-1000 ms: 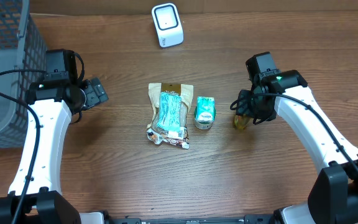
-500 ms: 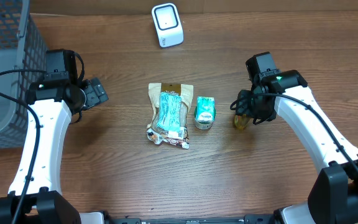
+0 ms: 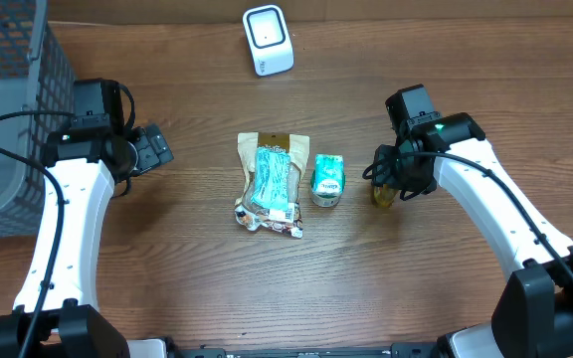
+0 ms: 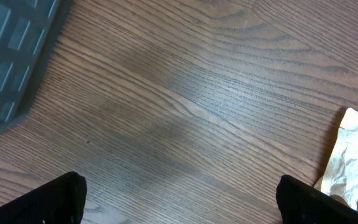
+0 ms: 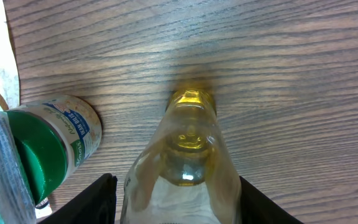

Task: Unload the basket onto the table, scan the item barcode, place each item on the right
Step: 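Lower the right gripper around the juice bottle and close on it, then lift the juice bottle and tilt it toward the scanner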

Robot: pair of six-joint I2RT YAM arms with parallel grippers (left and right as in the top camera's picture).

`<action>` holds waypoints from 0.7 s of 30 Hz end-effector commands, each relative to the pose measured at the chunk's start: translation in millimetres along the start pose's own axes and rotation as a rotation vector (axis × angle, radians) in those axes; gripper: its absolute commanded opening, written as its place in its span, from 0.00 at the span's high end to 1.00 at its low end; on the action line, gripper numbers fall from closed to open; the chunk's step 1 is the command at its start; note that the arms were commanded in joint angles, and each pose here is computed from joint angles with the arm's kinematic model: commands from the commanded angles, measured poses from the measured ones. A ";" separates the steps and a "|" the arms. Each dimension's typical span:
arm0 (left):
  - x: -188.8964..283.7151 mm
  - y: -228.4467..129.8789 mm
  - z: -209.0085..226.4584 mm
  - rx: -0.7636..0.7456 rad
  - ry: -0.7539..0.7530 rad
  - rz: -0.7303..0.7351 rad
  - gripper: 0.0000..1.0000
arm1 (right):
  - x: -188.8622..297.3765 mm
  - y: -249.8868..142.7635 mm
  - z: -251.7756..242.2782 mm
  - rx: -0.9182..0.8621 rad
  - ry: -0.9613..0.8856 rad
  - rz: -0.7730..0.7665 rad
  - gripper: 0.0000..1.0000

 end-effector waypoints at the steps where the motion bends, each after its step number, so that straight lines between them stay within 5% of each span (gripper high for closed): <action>1: 5.9 4.0 0.2 -0.013 0.004 -0.023 0.01 | -0.3 0.9 -0.1 -0.004 -0.002 -0.007 0.45; 21: 5.9 4.0 0.2 -0.013 0.004 -0.023 0.00 | -0.4 2.6 -2.2 -0.004 -0.017 -0.019 0.53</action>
Point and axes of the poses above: each gripper's point midway between its finger pads, its own x axis back along the fingers, its own z axis along the line the jaws close on, y = z × x, the point moved 3 cm from there along x, back along the fingers, and after that the axes turned 14 degrees about -x, right-handed, at the moved point
